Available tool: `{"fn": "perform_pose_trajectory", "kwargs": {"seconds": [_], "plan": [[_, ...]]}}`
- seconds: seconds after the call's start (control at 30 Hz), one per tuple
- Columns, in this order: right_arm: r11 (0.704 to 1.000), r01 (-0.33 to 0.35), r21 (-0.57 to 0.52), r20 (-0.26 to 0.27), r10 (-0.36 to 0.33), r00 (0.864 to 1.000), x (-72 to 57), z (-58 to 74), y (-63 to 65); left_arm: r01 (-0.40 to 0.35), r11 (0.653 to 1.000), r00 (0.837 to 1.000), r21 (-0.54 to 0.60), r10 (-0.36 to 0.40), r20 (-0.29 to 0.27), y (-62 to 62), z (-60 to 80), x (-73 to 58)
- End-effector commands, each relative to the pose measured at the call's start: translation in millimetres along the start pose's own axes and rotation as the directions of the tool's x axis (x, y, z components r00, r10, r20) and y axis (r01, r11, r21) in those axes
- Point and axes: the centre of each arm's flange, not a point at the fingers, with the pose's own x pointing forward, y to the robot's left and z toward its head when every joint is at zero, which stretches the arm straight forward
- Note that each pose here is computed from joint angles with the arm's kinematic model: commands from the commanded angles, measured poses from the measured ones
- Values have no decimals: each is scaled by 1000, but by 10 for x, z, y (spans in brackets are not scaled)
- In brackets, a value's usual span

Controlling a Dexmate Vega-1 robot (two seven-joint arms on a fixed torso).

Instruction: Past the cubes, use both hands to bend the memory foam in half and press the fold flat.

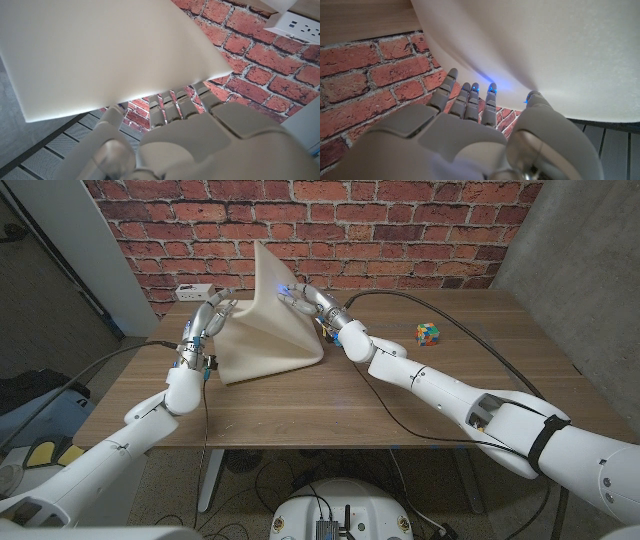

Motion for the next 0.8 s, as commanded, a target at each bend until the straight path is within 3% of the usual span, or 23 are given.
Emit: {"fn": "perform_pose_trajectory", "kwargs": {"seconds": [0.03, 0.2, 0.5, 0.8], "plan": [[982, 148, 119, -20, -147, 989, -252, -60, -296, -79, 996, 995, -50, 81, 49, 55, 32, -77], [968, 197, 155, -50, -192, 980, -355, -76, -400, -139, 985, 987, -102, 146, 66, 81, 27, -94], [944, 262, 202, -106, -245, 964, -568, -162, -536, -155, 968, 981, -199, 174, 83, 126, 17, -91], [894, 373, 250, -156, -343, 926, -863, -249, -727, -129, 954, 983, -271, 158, 89, 154, -20, -47]]}}
